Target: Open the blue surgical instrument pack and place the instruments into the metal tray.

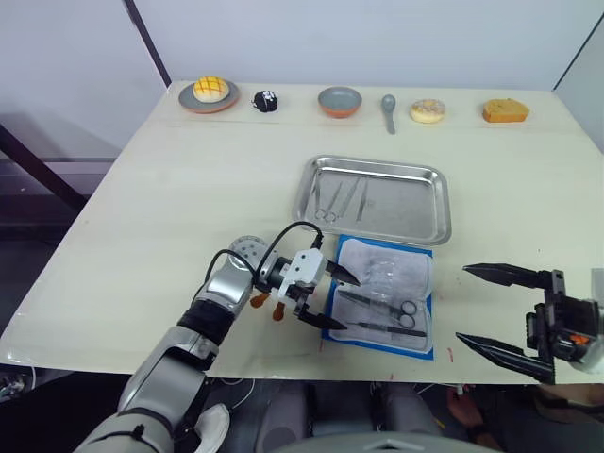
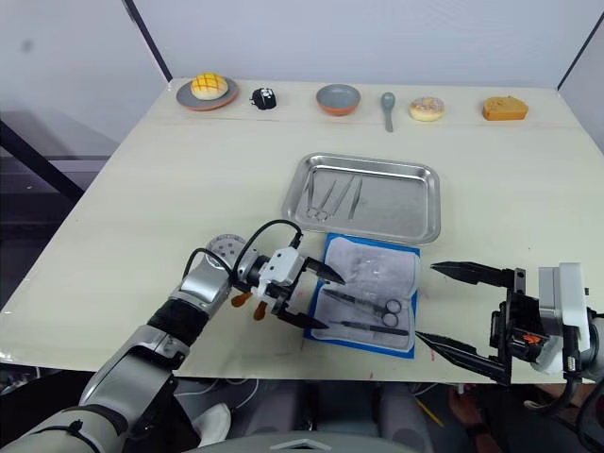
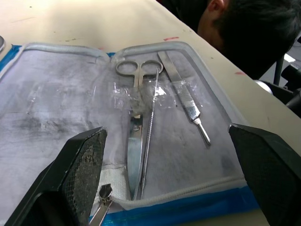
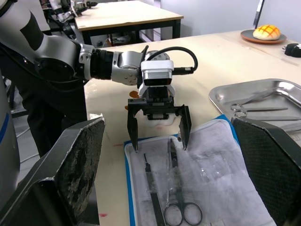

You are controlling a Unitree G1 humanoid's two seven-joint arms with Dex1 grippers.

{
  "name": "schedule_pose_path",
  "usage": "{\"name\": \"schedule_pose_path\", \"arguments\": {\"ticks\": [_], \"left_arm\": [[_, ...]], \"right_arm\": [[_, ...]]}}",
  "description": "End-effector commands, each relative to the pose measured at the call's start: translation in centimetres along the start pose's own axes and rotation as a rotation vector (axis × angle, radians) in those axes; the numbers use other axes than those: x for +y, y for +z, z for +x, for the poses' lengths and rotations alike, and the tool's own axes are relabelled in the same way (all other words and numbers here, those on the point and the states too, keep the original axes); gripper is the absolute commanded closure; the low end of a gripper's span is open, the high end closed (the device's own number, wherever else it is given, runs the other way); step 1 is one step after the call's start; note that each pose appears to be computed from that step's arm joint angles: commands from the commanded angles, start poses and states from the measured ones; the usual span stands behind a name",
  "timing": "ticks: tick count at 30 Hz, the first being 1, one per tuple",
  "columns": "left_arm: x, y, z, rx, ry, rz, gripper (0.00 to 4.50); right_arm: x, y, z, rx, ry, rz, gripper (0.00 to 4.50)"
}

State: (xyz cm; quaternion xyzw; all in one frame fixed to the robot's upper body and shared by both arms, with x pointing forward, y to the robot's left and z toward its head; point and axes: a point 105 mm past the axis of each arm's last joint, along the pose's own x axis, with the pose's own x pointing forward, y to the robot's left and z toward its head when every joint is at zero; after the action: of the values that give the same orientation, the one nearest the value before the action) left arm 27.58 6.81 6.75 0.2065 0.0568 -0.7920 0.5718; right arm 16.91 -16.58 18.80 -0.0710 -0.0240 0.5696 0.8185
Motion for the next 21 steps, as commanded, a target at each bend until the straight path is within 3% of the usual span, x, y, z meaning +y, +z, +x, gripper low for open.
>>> {"name": "schedule_pose_path", "arguments": {"ticks": [1,13,21], "left_arm": [[-2.3,-3.3,1.0,0.074,-0.098,-0.116,0.10],[-4.1,-6.2,1.2,0.171,-0.157,-0.240,0.10],[-4.1,-6.7,1.6,0.157,-0.134,-0.260,0.10]], "right_arm": [[0.4,0.4,0.5,0.000,0.022,-0.035,0.00],[0.1,0.3,1.2,0.014,0.034,-0.047,0.00],[-0.1,0.7,1.7,0.001,0.052,-0.050,0.00]]}}
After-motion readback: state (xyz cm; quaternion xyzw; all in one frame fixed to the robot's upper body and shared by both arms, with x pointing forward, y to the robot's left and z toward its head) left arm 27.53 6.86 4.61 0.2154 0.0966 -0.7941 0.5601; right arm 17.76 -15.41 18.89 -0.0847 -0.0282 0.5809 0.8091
